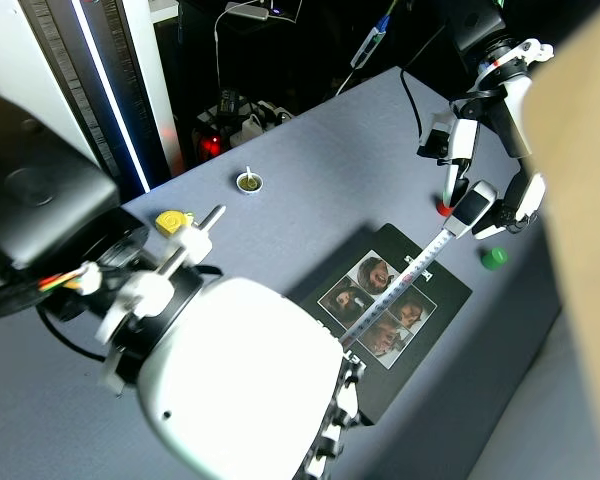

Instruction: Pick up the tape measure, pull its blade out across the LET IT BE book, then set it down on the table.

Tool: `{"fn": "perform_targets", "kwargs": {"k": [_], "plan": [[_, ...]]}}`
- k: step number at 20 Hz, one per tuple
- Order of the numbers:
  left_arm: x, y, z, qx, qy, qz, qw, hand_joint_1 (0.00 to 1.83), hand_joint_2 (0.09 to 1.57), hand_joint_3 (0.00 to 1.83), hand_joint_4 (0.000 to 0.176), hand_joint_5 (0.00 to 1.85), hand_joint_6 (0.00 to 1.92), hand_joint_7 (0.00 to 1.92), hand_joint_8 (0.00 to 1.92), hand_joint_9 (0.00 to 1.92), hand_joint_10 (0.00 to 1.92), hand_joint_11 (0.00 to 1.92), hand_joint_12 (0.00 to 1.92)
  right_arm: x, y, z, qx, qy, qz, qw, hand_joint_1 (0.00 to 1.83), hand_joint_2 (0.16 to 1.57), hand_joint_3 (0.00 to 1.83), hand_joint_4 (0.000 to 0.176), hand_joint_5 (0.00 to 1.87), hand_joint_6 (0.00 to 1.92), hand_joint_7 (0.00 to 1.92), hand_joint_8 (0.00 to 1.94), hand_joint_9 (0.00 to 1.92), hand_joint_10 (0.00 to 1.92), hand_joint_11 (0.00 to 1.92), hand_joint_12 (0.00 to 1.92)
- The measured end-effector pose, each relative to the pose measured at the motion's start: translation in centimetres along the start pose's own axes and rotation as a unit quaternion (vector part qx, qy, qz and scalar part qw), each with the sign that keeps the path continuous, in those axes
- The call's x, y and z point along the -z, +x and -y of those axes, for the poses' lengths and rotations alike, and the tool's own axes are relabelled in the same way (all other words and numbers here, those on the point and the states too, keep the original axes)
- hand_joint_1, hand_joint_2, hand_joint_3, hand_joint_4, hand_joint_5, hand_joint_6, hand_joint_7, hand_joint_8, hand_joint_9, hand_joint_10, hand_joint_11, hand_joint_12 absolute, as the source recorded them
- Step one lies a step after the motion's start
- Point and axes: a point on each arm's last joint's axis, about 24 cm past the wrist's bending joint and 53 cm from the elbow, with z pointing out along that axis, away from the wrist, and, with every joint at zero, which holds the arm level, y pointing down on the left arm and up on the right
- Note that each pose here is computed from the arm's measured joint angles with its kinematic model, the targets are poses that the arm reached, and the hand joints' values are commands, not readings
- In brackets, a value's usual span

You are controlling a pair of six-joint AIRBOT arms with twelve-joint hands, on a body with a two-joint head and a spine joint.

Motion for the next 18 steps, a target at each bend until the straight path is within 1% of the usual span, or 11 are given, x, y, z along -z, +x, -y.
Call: {"fn": "perform_targets", "kwargs": {"k": [8, 10, 11, 13, 16, 18], "plan": [[0.0, 0.0, 0.0, -0.003, 0.0, 0.0, 1.0, 1.37, 1.14, 0.0, 0.0, 0.86, 0.98, 0.99, 1.02, 0.83, 1.39, 0.8, 1.39, 0.3, -1.0, 2.2, -0.008, 0.017, 0.006, 0.9998, 1.21, 1.15, 0.0, 0.0, 0.82, 1.16, 1.03, 0.99, 1.0, 0.63, 0.79, 1.28], [0.0, 0.0, 0.0, -0.002, 0.0, 0.0, 1.0, 1.37, 1.14, 0.0, 0.0, 0.84, 1.0, 0.99, 1.01, 0.85, 1.38, 0.8, 1.38, 0.3, -1.1, 2.5, -0.009, 0.019, 0.007, 0.9998, 1.22, 1.15, 0.0, 0.0, 0.82, 1.15, 1.04, 0.98, 1.0, 0.64, 0.8, 1.28], [0.0, 0.0, 0.0, -0.002, 0.0, 0.0, 1.0, 1.37, 1.13, 0.0, 0.0, 0.88, 0.95, 0.99, 1.0, 0.85, 1.37, 0.81, 1.37, 0.3, -1.1, 2.6, -0.01, 0.02, 0.007, 0.9997, 1.21, 1.15, 0.0, 0.0, 0.82, 1.15, 1.04, 0.98, 0.99, 0.63, 0.78, 1.27], [0.0, 0.0, 0.0, -0.002, 0.0, 0.0, 1.0, 1.37, 1.13, 0.0, 0.0, 0.89, 0.94, 1.0, 1.0, 0.85, 1.37, 0.81, 1.37, 0.3, -1.2, 2.6, -0.01, 0.02, 0.007, 0.9997, 1.22, 1.15, 0.0, 0.0, 0.82, 1.15, 1.04, 0.98, 0.99, 0.63, 0.78, 1.27], [0.0, 0.0, 0.0, -0.002, 0.0, 0.0, 1.0, 1.37, 1.13, 0.0, 0.0, 0.87, 0.98, 1.01, 0.98, 0.84, 1.37, 0.81, 1.36, 0.3, -1.3, 2.9, -0.012, 0.022, 0.008, 0.9996, 1.21, 1.15, 0.0, 0.0, 0.81, 1.16, 1.03, 1.0, 0.99, 0.64, 0.79, 1.27], [0.0, 0.0, 0.0, -0.002, 0.0, 0.0, 1.0, 1.38, 1.13, 0.0, 0.0, 0.91, 0.93, 1.0, 0.99, 0.84, 1.36, 0.81, 1.36, 0.3, -1.3, 3.1, -0.013, 0.024, 0.008, 0.9996, 1.22, 1.15, 0.0, 0.0, 0.8, 1.17, 1.03, 1.0, 0.99, 0.64, 0.78, 1.27]]}}
